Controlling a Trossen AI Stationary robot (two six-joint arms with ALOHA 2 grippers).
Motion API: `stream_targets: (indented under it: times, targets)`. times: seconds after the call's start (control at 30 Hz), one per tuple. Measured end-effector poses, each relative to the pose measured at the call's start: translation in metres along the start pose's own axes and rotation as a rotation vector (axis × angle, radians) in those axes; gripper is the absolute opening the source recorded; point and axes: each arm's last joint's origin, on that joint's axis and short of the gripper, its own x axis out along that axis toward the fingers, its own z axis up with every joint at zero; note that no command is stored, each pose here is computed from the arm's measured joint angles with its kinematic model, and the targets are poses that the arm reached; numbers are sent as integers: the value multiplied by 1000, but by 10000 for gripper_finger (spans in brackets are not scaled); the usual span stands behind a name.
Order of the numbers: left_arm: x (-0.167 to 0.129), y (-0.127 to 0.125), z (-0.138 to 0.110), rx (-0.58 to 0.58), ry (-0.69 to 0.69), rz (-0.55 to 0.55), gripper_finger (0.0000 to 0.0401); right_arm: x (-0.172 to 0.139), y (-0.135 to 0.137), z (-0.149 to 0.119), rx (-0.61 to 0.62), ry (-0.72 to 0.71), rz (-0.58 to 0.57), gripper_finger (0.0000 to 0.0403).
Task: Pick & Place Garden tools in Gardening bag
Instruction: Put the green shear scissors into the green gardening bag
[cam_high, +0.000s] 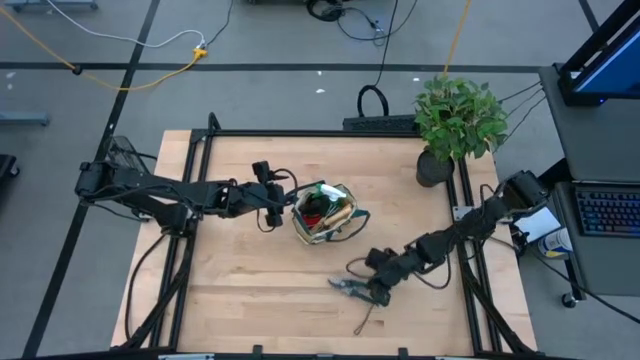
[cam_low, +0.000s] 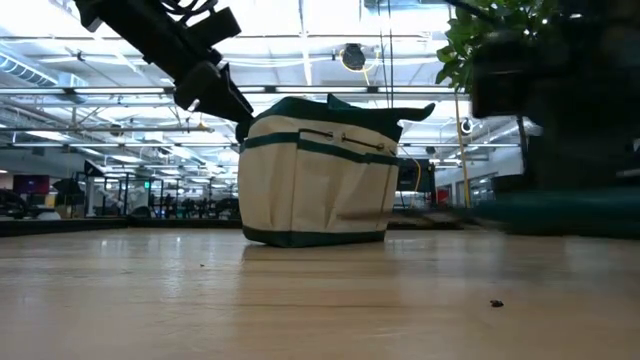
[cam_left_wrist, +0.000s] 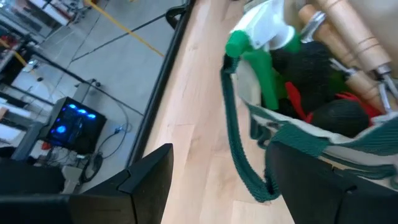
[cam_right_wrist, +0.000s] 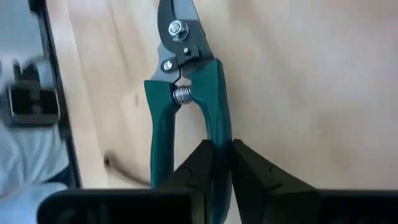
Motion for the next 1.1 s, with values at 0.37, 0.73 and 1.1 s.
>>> stream_targets:
  times: [0.37, 0.73, 1.1]
  targets:
    - [0, -3, 1, 4, -28, -90, 269, -7, -22, 32, -187, -39, -43, 0]
    - [0, -3, 1, -4, -29, -98, 269, -7, -18, 35, -250, -52, 7, 71]
    - [0, -5, -1, -66, -19, -153, 269, 8, -2, -3, -447, -88, -111, 138]
